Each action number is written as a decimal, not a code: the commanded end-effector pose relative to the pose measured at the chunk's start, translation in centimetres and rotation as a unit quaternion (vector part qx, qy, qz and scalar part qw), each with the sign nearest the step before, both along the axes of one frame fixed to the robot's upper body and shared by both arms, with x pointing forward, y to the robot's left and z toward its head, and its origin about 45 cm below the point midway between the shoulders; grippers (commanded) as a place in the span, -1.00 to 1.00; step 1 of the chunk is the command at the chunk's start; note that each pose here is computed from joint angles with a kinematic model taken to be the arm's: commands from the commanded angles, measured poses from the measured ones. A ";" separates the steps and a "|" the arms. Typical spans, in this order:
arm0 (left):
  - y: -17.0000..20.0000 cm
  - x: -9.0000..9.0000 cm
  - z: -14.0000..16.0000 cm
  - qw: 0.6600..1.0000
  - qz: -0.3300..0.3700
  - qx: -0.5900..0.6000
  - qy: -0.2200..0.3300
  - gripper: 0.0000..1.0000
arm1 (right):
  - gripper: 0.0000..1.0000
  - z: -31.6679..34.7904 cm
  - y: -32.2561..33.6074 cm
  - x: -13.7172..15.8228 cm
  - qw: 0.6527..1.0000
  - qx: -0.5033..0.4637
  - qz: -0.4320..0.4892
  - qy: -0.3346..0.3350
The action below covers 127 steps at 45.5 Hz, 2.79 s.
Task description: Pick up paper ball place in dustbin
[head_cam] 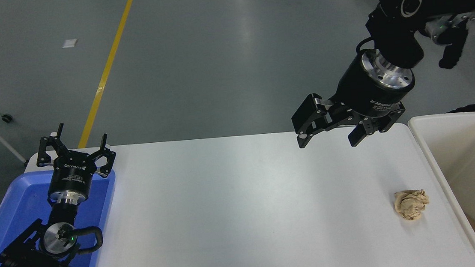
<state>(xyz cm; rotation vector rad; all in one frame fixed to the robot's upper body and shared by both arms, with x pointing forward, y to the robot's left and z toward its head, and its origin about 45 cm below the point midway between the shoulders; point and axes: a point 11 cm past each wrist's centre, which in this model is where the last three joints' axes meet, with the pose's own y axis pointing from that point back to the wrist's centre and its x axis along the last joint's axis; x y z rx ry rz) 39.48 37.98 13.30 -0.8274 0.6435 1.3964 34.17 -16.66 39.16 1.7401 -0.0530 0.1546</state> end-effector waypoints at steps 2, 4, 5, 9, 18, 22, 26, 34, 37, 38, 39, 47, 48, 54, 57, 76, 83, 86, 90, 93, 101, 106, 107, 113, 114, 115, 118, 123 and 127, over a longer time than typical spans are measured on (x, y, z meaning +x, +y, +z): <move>0.0 0.1 0.0 1.000 0.001 -0.003 0.001 1.00 | 1.00 0.0 -0.4 0.8 1.000 -0.017 -0.007 -0.024; 0.0 0.1 0.1 1.000 0.000 0.000 0.001 1.00 | 1.00 -0.4 -0.6 0.8 1.000 -0.021 -0.008 -0.020; 0.0 0.1 0.0 1.000 0.000 0.001 0.001 1.00 | 1.00 -0.7 -0.7 0.8 1.000 -0.022 -0.009 -0.019; 0.0 0.1 0.1 1.000 0.001 0.000 0.000 1.00 | 1.00 -1.8 -0.8 1.1 0.999 -0.029 -0.010 -0.019; 0.0 0.1 0.1 1.000 0.001 0.000 0.000 1.00 | 1.00 -4.8 -2.2 4.1 0.995 -0.069 0.005 -0.073; 0.0 0.1 0.1 1.000 0.001 0.000 0.000 1.00 | 1.00 -6.5 -4.1 4.9 0.991 -0.103 0.026 -0.081; 0.0 0.1 0.1 1.000 0.000 0.000 0.000 1.00 | 1.00 -8.1 -7.3 5.3 0.990 -0.115 0.014 -0.076; 0.0 0.1 0.1 1.000 0.001 0.000 0.000 1.00 | 1.00 -12.0 -15.1 5.5 0.989 -0.121 -0.046 -0.076; 0.0 0.1 0.1 1.000 0.000 0.000 0.000 1.00 | 1.00 -13.6 -17.6 5.0 0.987 -0.134 -0.052 -0.079; 0.0 0.1 0.1 1.000 0.001 0.000 0.000 1.00 | 1.00 -14.2 -18.4 4.7 0.986 -0.138 -0.054 -0.077; 0.0 0.1 0.1 1.000 0.000 0.000 0.000 1.00 | 1.00 -15.0 -19.3 4.4 0.985 -0.142 -0.056 -0.074; 0.0 0.1 0.1 1.000 0.000 0.000 0.000 1.00 | 1.00 -19.5 -23.0 2.1 0.986 -0.137 -0.068 -0.064; 0.0 0.1 0.1 1.000 0.001 0.000 0.000 1.00 | 1.00 -19.9 -23.2 1.8 0.987 -0.135 -0.068 -0.062; 0.0 0.1 0.1 1.000 0.000 0.000 0.000 1.00 | 1.00 -22.1 -24.0 0.2 0.988 -0.123 -0.078 -0.046; 0.0 0.1 0.1 1.000 0.001 0.000 0.000 1.00 | 1.00 -23.0 -23.6 0.1 0.989 -0.107 -0.088 -0.053; 0.0 0.1 0.1 1.000 0.001 0.000 0.000 1.00 | 1.00 -29.8 -26.0 -2.4 0.981 -0.119 -0.138 -0.067; 0.0 0.1 0.1 1.000 0.001 0.000 0.000 1.00 | 1.00 -31.2 -25.1 -2.4 0.980 -0.107 -0.142 -0.087; 0.0 0.1 0.1 1.000 0.001 0.000 0.000 1.00 | 0.90 -31.6 -24.4 -2.4 0.981 -0.099 -0.141 -0.088; 0.0 0.1 0.1 1.000 0.001 0.000 0.000 1.00 | 0.39 -31.8 -24.8 -2.2 0.979 -0.105 -0.145 -0.099; 0.0 0.1 0.1 1.000 0.000 0.000 0.000 1.00 | 0.26 -32.6 -24.2 -2.3 0.979 -0.102 -0.140 -0.105; 0.0 0.1 0.1 1.000 0.000 0.000 0.000 1.00 | -0.59 -33.1 -23.8 -2.6 0.980 -0.101 -0.136 -0.103; 0.0 0.1 0.1 1.000 0.000 0.000 0.000 1.00 | -1.00 -32.6 -24.3 -2.5 0.980 -0.104 -0.137 -0.102; 0.0 0.1 0.1 1.000 0.001 0.000 0.000 1.00 | -1.00 -32.4 -24.6 -2.4 0.979 -0.105 -0.138 -0.103; -0.1 0.1 0.1 1.000 -0.001 0.001 0.000 1.00 | -1.00 -28.8 -25.6 -0.4 0.978 -0.091 -0.141 -0.120; -0.1 0.1 0.1 1.000 -0.001 0.001 -0.001 1.00 | -1.00 -28.0 -25.7 -0.2 0.979 -0.092 -0.138 -0.121; -0.1 0.1 0.1 1.000 -0.001 0.001 -0.001 1.00 | -1.00 -27.2 -25.8 0.1 0.979 -0.094 -0.134 -0.120; 0.0 0.1 0.1 1.000 -0.001 0.001 0.000 1.00 | -1.00 -23.0 -26.0 1.0 0.980 -0.091 -0.125 -0.123; -0.1 0.1 0.1 1.000 -0.002 0.001 0.000 1.00 | -1.00 -17.0 -25.7 1.9 0.981 -0.079 -0.114 -0.132; -0.1 0.1 0.1 1.000 -0.002 0.001 0.000 1.00 | -1.00 -11.5 -24.6 3.5 0.982 -0.069 -0.092 -0.153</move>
